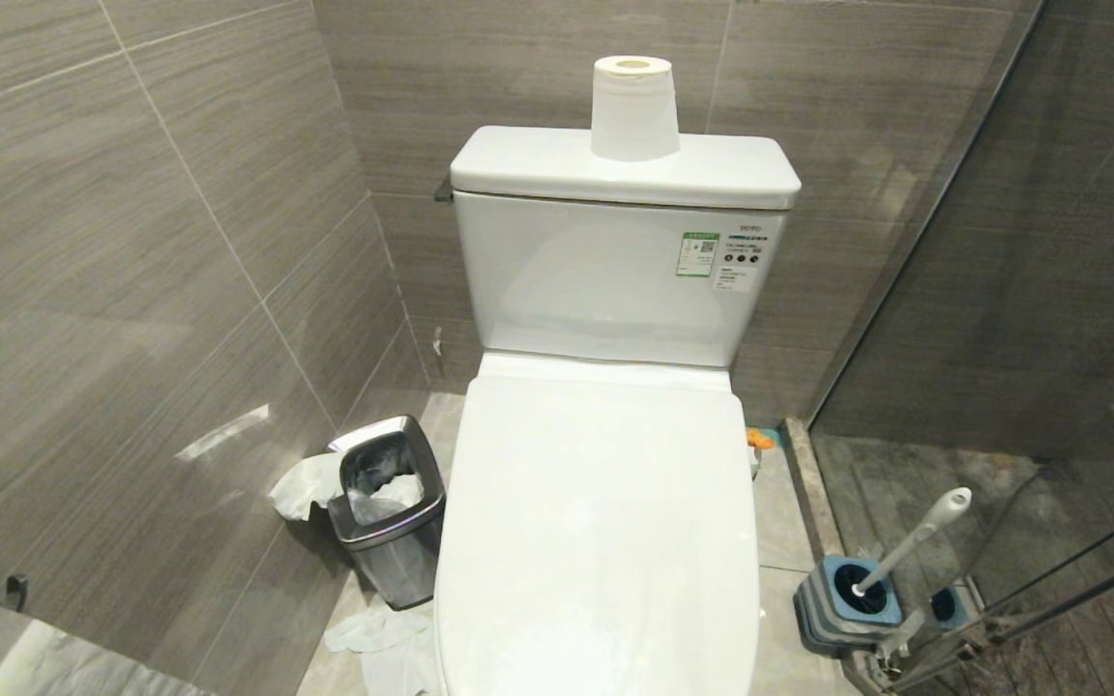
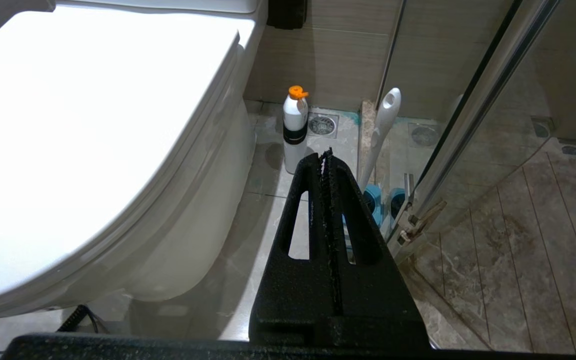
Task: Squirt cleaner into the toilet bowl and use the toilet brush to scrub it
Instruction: Use the left hand to lift the toilet lid slightly
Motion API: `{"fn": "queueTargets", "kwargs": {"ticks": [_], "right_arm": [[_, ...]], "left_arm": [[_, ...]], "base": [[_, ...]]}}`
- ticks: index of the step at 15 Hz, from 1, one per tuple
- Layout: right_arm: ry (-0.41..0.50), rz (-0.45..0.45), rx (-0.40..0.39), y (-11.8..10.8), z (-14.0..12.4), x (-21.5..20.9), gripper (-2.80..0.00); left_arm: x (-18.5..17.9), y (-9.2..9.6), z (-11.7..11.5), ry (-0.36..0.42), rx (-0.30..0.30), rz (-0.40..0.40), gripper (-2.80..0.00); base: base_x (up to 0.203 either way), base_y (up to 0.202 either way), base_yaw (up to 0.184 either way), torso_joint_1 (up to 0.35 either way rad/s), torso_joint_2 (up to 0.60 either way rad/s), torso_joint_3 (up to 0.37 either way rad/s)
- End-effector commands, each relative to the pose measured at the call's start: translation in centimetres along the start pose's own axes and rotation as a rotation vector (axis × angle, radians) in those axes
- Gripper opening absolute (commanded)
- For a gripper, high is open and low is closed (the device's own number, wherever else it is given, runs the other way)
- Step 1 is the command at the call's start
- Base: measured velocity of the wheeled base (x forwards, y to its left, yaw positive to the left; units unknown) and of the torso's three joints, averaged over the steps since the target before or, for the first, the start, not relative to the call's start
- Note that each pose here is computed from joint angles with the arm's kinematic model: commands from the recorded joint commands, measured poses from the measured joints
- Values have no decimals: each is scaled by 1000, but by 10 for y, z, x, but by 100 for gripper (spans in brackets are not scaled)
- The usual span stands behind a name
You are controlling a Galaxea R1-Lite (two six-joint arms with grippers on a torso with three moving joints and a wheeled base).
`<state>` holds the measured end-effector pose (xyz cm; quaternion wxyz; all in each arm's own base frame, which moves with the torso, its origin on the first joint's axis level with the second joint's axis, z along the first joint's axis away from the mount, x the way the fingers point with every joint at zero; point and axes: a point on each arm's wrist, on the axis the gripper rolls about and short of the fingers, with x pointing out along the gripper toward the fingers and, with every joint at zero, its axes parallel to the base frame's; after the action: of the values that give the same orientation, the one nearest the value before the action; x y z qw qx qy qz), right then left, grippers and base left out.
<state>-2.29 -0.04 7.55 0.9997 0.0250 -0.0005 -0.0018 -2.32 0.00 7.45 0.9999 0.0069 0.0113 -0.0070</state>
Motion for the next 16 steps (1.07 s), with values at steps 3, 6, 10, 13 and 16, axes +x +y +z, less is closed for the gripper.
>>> {"fn": "queueTargets", "kwargs": {"ticks": [3,6,10,13,16], "right_arm": [[1,1,1,0,0,0,-280],[1,1,1,0,0,0,-280],[1,1,1,0,0,0,-280],[1,1,1,0,0,0,-280],[1,1,1,0,0,0,-280]], "left_arm": [[0,0,0,4,21,-4,-280],[0,-1,-1,2,100,-25,-280],[0,-1,-1,-1,147,-53,-280],[0,0,0,2,18,-11,-280],[0,0,0,1,43,-15,-280]], "base": [[0,0,0,0,0,0],[0,0,0,0,0,0],[0,0,0,0,0,0],[0,0,0,0,0,0],[0,0,0,0,0,0]]}}
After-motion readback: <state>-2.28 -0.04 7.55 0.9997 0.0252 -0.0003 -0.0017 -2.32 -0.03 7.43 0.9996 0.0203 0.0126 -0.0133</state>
